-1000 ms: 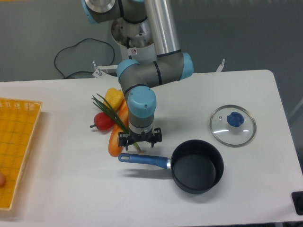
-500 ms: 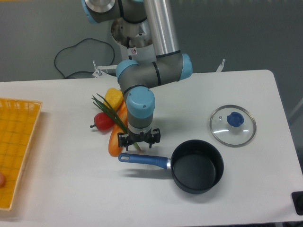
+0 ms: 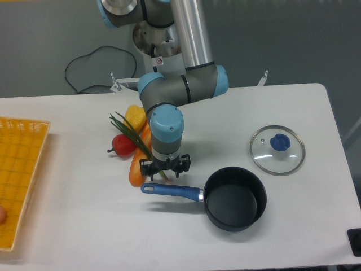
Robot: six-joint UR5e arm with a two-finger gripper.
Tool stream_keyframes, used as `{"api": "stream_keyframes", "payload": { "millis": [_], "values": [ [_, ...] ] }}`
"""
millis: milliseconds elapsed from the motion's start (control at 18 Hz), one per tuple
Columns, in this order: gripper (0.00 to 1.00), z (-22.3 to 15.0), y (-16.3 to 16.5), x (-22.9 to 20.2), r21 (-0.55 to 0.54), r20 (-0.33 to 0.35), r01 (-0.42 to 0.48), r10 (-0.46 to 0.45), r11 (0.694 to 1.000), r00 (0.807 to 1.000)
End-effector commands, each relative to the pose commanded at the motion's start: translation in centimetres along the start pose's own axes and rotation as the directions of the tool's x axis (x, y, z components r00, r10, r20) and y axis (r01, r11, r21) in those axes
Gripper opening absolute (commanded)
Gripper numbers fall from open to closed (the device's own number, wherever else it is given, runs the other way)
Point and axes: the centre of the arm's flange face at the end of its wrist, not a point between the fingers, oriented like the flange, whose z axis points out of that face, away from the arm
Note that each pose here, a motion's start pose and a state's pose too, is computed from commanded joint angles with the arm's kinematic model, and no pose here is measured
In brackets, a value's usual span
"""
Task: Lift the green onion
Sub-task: 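Close the gripper on the green onion stalks, then lift the green onion and pull it away from the vegetables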
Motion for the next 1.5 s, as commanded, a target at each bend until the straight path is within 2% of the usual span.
{"api": "stream_keyframes", "payload": {
  "millis": [333, 556, 722, 1500],
  "values": [
    [0.70, 0.10, 0.02, 0.17, -0.002, 0.000, -0.003, 0.003, 1.000, 1.000],
    [0.61, 0.11, 0.03, 0.26, -0.002, 0.000, -0.004, 0.004, 1.000, 1.000],
    [0.49, 0.11, 0.03, 0.26, -0.002, 0.000, -0.004, 0.004, 1.000, 1.000],
    [0.21, -0.06, 0.03, 0.28, 0.001, 0.000, -0.002, 0.002, 1.000, 1.000]
  ]
}}
